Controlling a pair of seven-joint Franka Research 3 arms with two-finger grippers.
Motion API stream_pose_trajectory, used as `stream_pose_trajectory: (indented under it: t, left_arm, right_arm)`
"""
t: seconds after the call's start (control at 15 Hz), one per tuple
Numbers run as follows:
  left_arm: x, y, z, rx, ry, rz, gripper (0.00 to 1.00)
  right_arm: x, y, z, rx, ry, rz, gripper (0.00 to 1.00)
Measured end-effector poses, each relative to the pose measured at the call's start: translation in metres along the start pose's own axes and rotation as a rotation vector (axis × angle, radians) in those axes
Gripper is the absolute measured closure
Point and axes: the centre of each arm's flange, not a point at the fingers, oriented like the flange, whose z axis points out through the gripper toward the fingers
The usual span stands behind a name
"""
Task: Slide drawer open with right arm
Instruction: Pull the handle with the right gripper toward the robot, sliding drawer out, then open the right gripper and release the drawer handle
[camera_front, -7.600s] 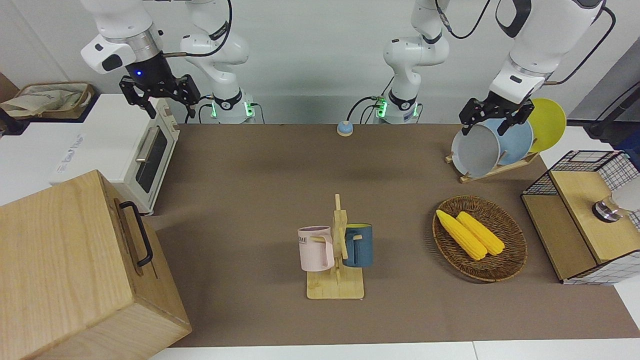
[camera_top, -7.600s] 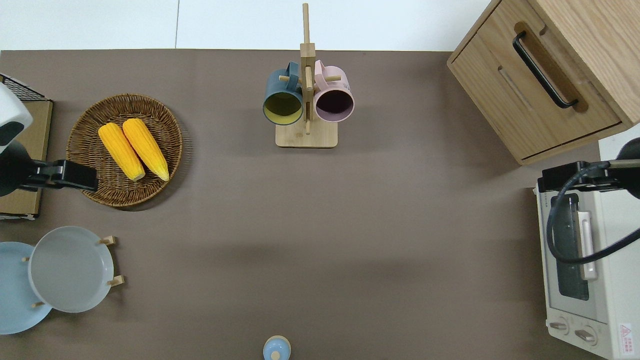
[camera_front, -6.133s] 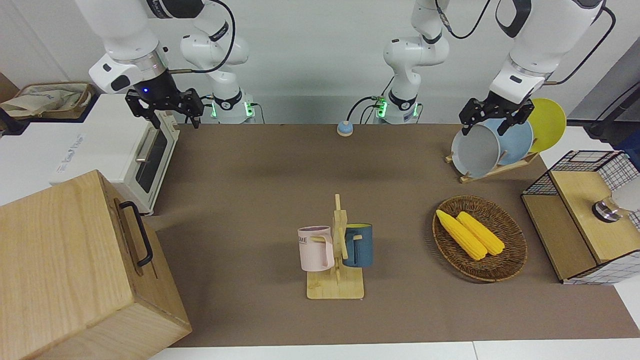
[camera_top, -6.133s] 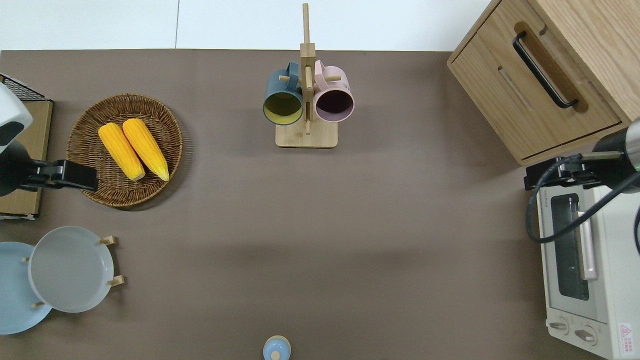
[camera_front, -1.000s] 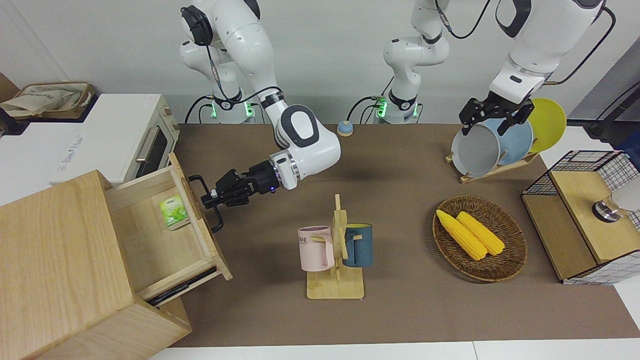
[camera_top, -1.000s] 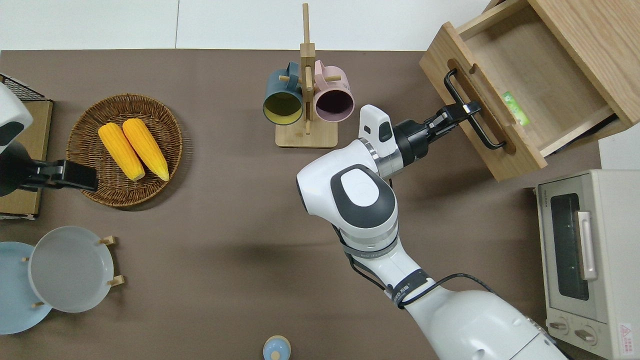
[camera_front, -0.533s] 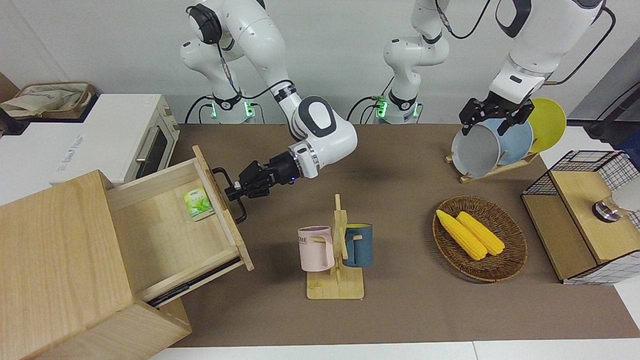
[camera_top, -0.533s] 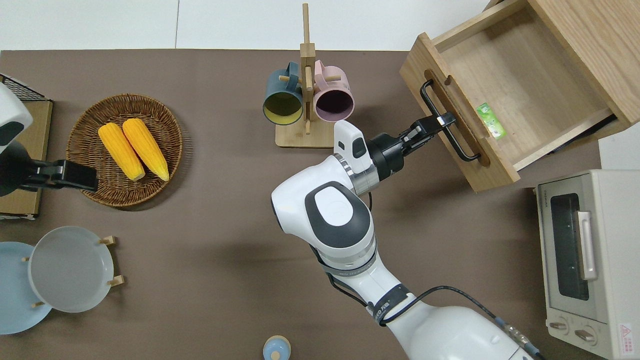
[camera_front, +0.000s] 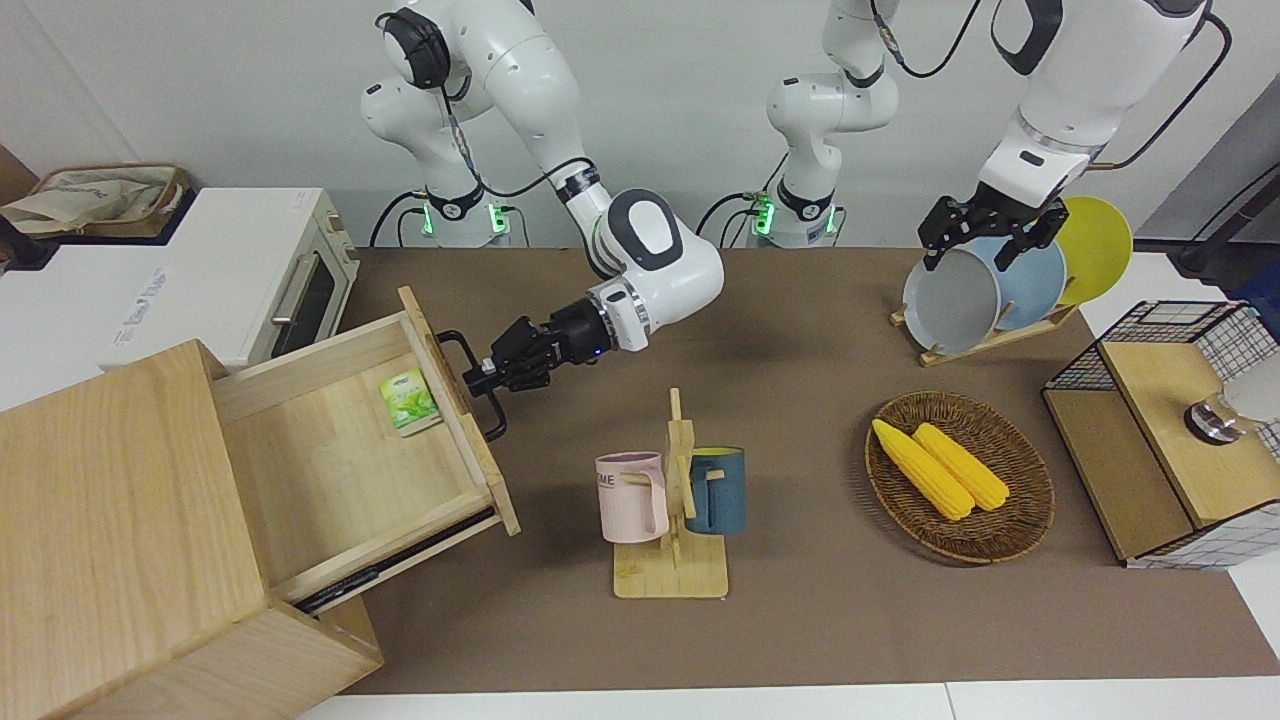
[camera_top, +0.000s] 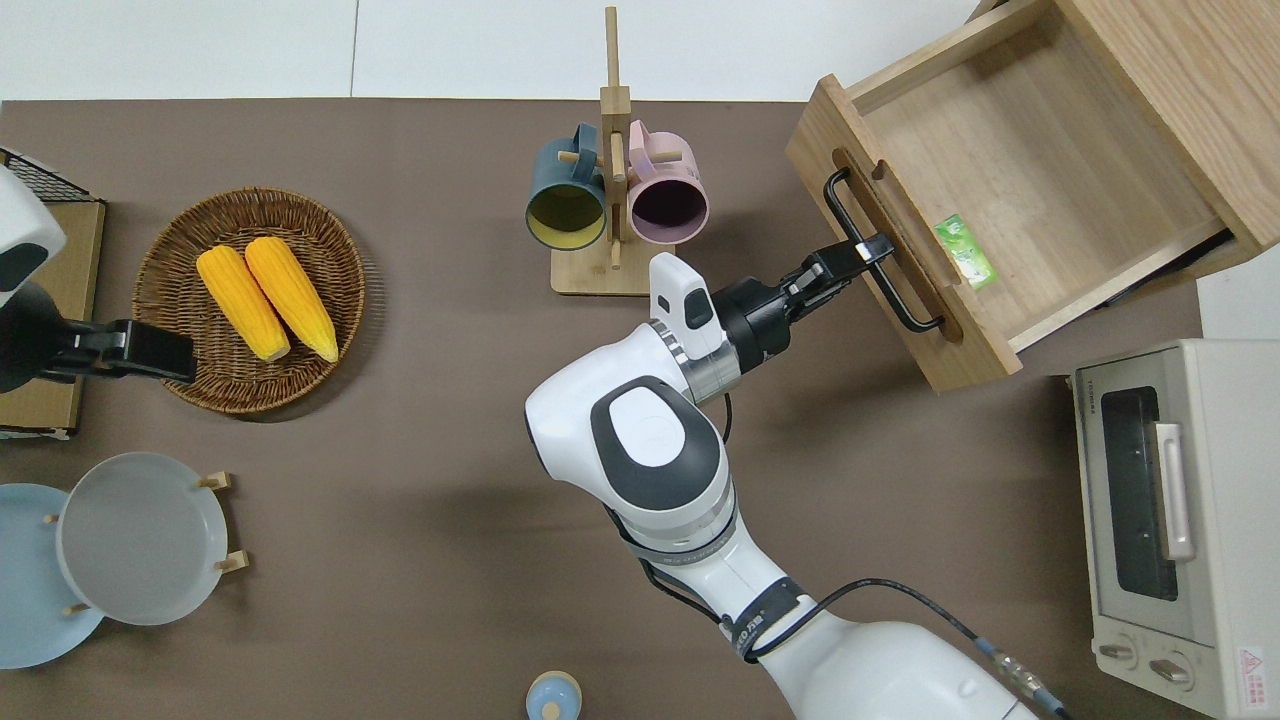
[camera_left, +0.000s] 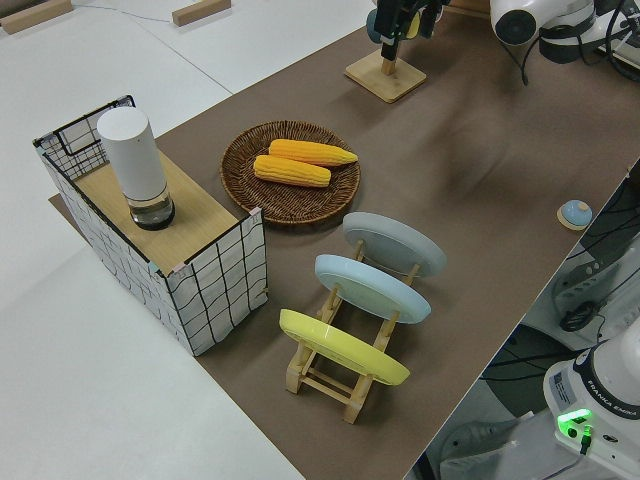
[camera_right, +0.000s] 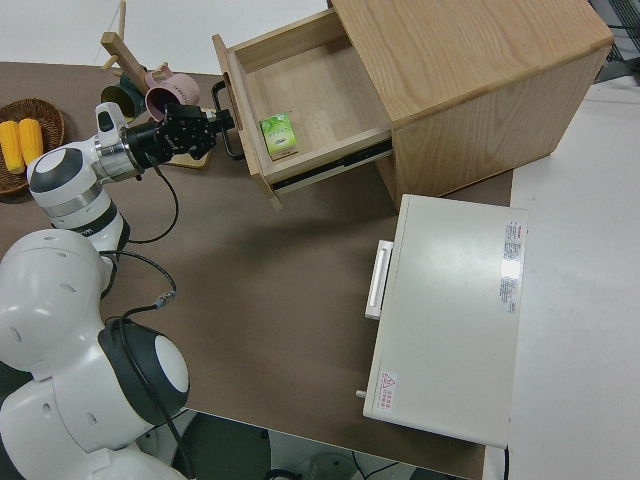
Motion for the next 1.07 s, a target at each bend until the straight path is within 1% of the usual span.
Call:
stream_pose_trajectory:
  t: [0.27, 0.47, 0.53, 0.6, 0.67, 0.73, 1.0, 1.07]
  left_arm:
    - [0.0, 0.0, 0.0, 0.0, 0.0, 0.0, 0.0]
    - [0.0, 0.0, 0.0, 0.0, 0.0, 0.0, 0.0]
    - [0.0, 0.0, 0.0, 0.0, 0.0, 0.0, 0.0]
    - [0.0, 0.0, 0.0, 0.0, 0.0, 0.0, 0.0]
    - [0.0, 0.0, 0.0, 0.0, 0.0, 0.0, 0.0]
    - [0.0, 0.0, 0.0, 0.0, 0.0, 0.0, 0.0]
    - [0.0, 0.0, 0.0, 0.0, 0.0, 0.0, 0.0]
    - [0.0, 0.0, 0.0, 0.0, 0.0, 0.0, 0.0]
  right_arm:
    - [0.0, -0.004, -0.011, -0.019, 0.0, -0.002, 0.81]
    - [0.001, -0.005, -0.013, -0.019, 0.003, -0.001, 0.81]
    - [0.004, -0.005, -0.016, -0.011, 0.022, -0.002, 0.74]
    - [0.007, -0.007, -0.021, -0.004, 0.038, -0.001, 0.64]
    - [0.008, -0.007, -0.024, -0.002, 0.044, 0.001, 0.54]
    - [0.01, -0.007, -0.026, -0.001, 0.047, 0.004, 0.47]
    - [0.014, 0.0, -0.027, 0.003, 0.048, 0.021, 0.07]
    - [0.014, 0.001, -0.027, 0.004, 0.048, 0.023, 0.01]
